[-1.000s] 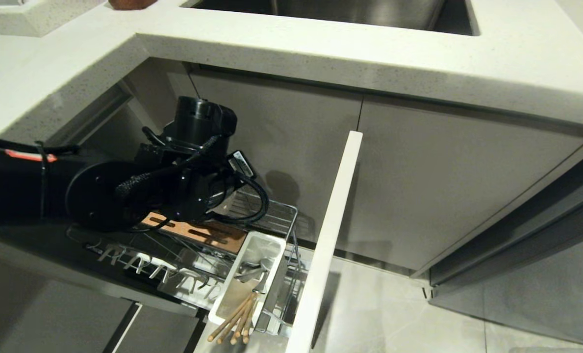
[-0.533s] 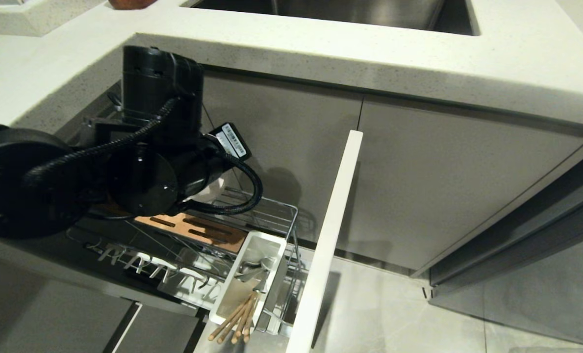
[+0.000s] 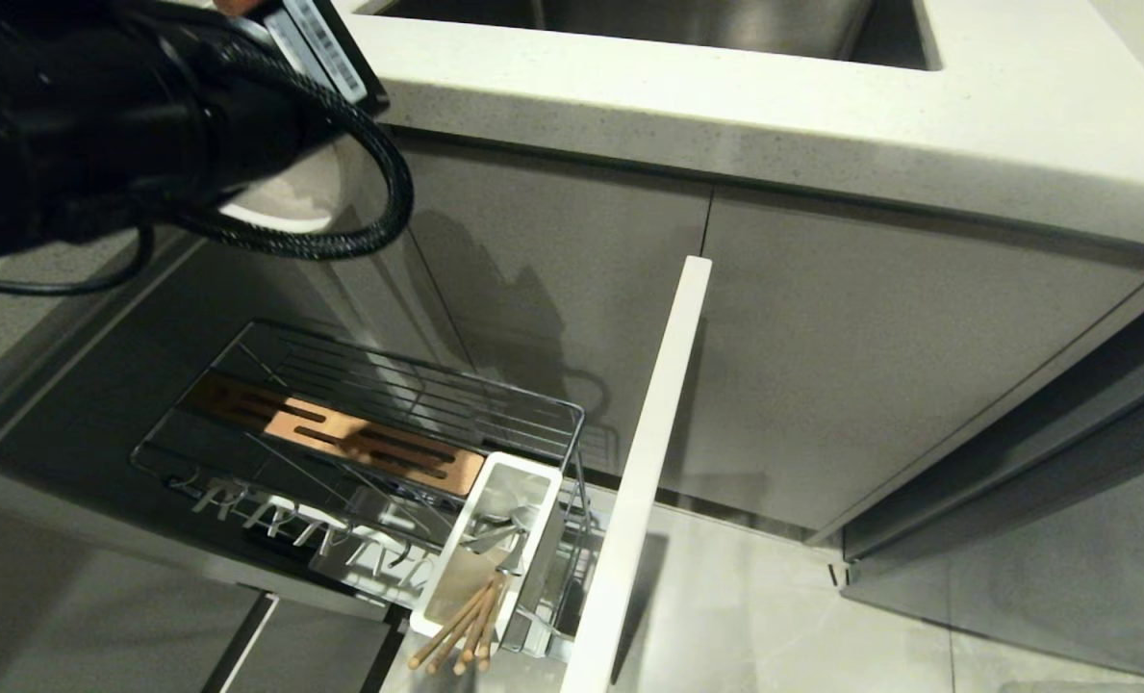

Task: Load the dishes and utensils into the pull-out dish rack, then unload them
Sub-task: Take the bowl out of the cupboard

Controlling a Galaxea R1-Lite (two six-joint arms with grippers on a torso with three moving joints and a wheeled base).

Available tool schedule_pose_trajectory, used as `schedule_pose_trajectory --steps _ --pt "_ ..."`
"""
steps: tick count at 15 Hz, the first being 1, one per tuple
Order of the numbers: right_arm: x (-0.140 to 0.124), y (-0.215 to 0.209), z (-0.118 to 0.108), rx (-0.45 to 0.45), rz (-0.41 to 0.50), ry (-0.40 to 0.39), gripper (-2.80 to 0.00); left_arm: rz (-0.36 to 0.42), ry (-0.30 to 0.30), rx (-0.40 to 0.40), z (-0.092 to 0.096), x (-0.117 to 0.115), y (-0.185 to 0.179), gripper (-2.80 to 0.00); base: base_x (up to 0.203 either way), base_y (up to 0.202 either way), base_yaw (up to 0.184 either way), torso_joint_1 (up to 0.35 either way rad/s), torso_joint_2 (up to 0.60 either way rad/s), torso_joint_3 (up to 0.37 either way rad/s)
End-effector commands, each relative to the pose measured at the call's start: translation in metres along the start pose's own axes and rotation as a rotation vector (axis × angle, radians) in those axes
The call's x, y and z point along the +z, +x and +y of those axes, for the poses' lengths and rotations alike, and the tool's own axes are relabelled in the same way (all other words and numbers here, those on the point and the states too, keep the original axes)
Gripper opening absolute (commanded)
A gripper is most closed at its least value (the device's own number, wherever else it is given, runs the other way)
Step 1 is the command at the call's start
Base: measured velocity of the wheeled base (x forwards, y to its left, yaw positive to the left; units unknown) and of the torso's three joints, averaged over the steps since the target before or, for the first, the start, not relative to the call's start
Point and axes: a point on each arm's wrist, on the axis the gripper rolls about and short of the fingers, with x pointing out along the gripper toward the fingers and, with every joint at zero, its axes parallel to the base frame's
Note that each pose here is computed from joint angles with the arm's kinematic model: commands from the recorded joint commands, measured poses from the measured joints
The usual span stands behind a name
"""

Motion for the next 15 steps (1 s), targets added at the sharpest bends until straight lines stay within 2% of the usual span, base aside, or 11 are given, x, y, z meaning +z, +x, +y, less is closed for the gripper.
schedule_pose_trajectory --steps 1,3,5,8,11,13,15 --pt "-0.001 0.000 0.000 0.001 0.002 0.000 -2.80 -0.067 -0.030 -0.002 0.001 0.027 -0.009 -2.80 0.000 0.000 0.000 0.000 0.00 0.000" --pt "0.000 0.000 0.000 0.001 0.001 0.000 -2.80 -0.131 -0.011 0.023 0.003 0.050 -0.012 -2.80 0.000 0.000 0.000 0.000 0.00 0.000" --pt "-0.001 0.000 0.000 0.001 0.003 0.000 -2.80 -0.196 0.030 0.116 0.010 0.069 -0.010 -2.80 0.000 0.000 0.000 0.000 0.00 0.000" --pt "-0.001 0.000 0.000 -0.001 0.003 0.000 -2.80 -0.294 0.060 0.254 0.030 0.097 -0.004 -2.80 0.000 0.000 0.000 0.000 0.00 0.000" --pt "-0.001 0.000 0.000 0.000 0.003 0.000 -2.80 -0.372 0.102 0.410 0.059 0.116 0.000 -2.80 0.000 0.000 0.000 0.000 0.00 0.000" --pt "-0.001 0.000 0.000 0.000 0.002 0.000 -2.80 -0.389 0.160 0.525 0.080 0.123 0.000 -2.80 0.000 0.000 0.000 0.000 0.00 0.000" --pt "-0.001 0.000 0.000 0.001 0.003 0.000 -2.80 -0.360 0.229 0.596 0.099 0.126 -0.007 -2.80 0.000 0.000 0.000 0.000 0.00 0.000"
